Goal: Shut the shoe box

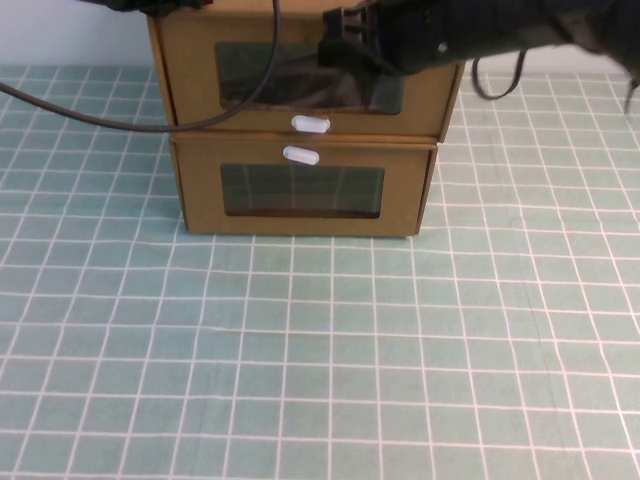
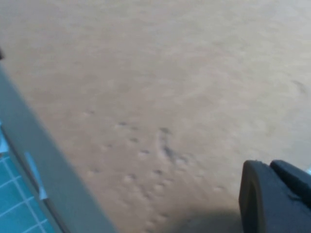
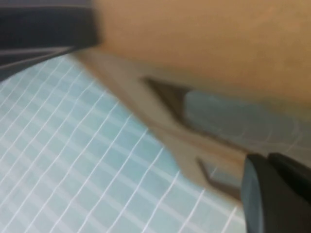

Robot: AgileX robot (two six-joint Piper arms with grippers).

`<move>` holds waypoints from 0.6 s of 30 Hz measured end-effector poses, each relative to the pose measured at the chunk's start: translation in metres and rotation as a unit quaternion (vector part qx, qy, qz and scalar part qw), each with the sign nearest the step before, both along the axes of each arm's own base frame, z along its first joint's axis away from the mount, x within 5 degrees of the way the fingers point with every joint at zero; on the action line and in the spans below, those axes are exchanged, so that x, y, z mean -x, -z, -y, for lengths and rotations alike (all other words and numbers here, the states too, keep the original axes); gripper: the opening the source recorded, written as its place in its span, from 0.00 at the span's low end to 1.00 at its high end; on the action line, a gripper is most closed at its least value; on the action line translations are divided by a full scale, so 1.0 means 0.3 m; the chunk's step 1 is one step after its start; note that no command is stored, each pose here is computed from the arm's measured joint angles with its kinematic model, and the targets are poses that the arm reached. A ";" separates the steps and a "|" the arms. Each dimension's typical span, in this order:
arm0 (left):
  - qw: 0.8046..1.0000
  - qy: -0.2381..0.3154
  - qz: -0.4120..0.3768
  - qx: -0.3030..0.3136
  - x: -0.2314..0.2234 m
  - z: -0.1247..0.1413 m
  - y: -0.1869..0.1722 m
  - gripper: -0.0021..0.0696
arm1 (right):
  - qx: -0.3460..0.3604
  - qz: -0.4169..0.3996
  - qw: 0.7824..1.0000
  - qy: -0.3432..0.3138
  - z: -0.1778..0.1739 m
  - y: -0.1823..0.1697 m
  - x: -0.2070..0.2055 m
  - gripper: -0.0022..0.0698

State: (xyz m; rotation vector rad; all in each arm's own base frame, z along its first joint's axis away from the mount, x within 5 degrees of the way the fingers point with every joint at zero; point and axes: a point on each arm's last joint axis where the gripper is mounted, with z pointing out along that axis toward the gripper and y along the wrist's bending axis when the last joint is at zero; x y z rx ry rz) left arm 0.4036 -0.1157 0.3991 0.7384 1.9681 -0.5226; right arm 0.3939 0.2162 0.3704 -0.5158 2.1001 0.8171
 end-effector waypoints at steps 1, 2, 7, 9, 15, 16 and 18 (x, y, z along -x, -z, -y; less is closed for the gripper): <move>1.000 0.004 0.002 -0.002 0.010 0.000 -0.013 0.02 | 0.007 0.004 1.000 -0.007 0.009 -0.029 0.024 0.01; 1.000 0.007 0.004 -0.003 0.021 -0.001 -0.026 0.02 | 0.010 0.005 1.000 -0.009 0.019 -0.055 0.045 0.01; 0.998 0.000 0.057 0.004 0.133 -0.024 -0.158 0.02 | 0.056 0.010 0.998 0.001 0.106 -0.183 0.198 0.01; 0.996 -0.014 0.090 0.012 0.208 -0.043 -0.221 0.02 | 0.071 0.018 0.997 0.015 0.153 -0.229 0.284 0.01; 0.987 -0.074 0.142 0.028 0.451 -0.113 -0.233 0.02 | 0.099 0.027 0.993 0.053 0.303 -0.235 0.610 0.01; 0.985 -0.084 0.150 0.029 0.498 -0.126 -0.218 0.02 | 0.097 0.032 0.993 0.054 0.333 -0.225 0.675 0.01; 0.980 -0.104 0.169 0.033 0.598 -0.154 -0.193 0.02 | 0.087 0.048 0.993 0.059 0.399 -0.205 0.805 0.01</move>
